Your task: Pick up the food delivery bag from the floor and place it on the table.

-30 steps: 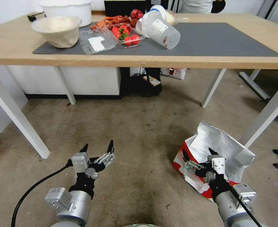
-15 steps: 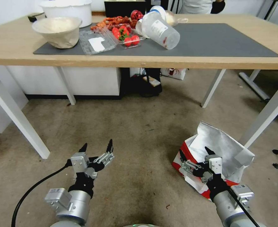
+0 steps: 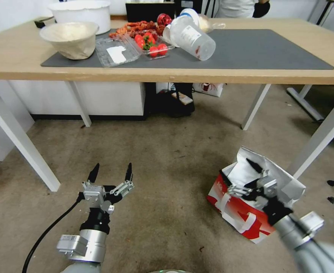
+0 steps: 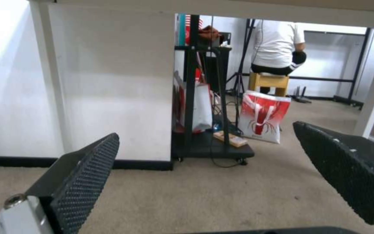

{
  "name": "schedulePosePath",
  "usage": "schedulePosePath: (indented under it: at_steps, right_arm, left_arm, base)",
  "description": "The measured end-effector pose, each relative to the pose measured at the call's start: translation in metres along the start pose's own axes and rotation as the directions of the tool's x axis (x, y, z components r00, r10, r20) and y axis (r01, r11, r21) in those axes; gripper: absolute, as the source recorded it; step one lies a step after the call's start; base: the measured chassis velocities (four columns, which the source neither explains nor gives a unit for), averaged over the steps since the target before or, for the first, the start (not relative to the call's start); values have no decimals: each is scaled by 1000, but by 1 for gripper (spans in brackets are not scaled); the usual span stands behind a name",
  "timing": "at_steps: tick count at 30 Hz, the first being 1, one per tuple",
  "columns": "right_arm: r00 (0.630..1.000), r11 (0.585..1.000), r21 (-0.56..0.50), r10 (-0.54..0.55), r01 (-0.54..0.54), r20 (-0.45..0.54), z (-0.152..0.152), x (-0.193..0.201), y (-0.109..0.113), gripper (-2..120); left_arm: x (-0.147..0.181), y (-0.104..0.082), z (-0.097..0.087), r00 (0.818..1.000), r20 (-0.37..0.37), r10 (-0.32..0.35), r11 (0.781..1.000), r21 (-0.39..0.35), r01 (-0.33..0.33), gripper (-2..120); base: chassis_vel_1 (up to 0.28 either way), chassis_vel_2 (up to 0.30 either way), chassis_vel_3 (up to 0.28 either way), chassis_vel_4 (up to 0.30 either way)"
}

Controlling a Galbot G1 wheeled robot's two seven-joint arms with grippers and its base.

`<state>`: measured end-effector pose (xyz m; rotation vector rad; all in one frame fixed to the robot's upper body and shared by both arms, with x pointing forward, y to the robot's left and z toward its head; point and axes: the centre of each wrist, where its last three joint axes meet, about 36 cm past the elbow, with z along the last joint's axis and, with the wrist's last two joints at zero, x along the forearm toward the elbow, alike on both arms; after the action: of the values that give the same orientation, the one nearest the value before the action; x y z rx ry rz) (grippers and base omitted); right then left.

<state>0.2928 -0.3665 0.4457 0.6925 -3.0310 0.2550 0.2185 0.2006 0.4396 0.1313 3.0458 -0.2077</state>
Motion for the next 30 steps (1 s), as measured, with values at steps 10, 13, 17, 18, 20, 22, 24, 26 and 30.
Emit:
schedulePosePath:
  at_steps: [10,13,17,18,20,22,24,26,30]
  right_arm:
    - [987,991,74,-98,108,-127,15,-39,-122,100]
    - [975,986,96,-117,137,-186,20,-53,-151,100]
    - [964,978,133,-126,159,-233,20,-70,-169,100]
    - [964,978,133,-126,159,-233,20,-70,-169,100]
    - [951,964,185,-136,191,-278,21,-83,-186,100]
    - [947,959,199,-141,203,-289,21,-87,-189,100]
    - [926,940,234,-158,247,-342,31,-105,-198,100]
    - [915,934,240,-166,266,-367,37,-115,-201,100]
    - [895,918,252,-187,306,-404,41,-131,-207,100]
  left_arm:
    - [2,0,-4,1000,-17,21,1000,-1,-21,100]
    - [3,0,-5,999,-38,16,1000,9,-16,100]
    - [4,2,-5,998,-58,8,1000,15,-7,100]
    - [4,2,-5,998,-58,8,1000,15,-7,100]
    - [4,3,-2,998,-66,4,1000,18,-3,100]
    - [4,3,-2,998,-68,3,1000,20,-1,100]
    - [4,3,-1,997,-72,0,1000,27,2,100]
    - [4,3,-1,997,-73,-2,1000,26,4,100]
    - [4,4,-1,997,-72,-6,1000,25,8,100]
  base:
    - [0,0,0,0]
    - [0,0,0,0]
    - [0,0,0,0]
    - [0,0,0,0]
    - [0,0,0,0]
    - [0,0,0,0]
    - [0,0,0,0]
    - [0,0,0,0]
    - [0,0,0,0]
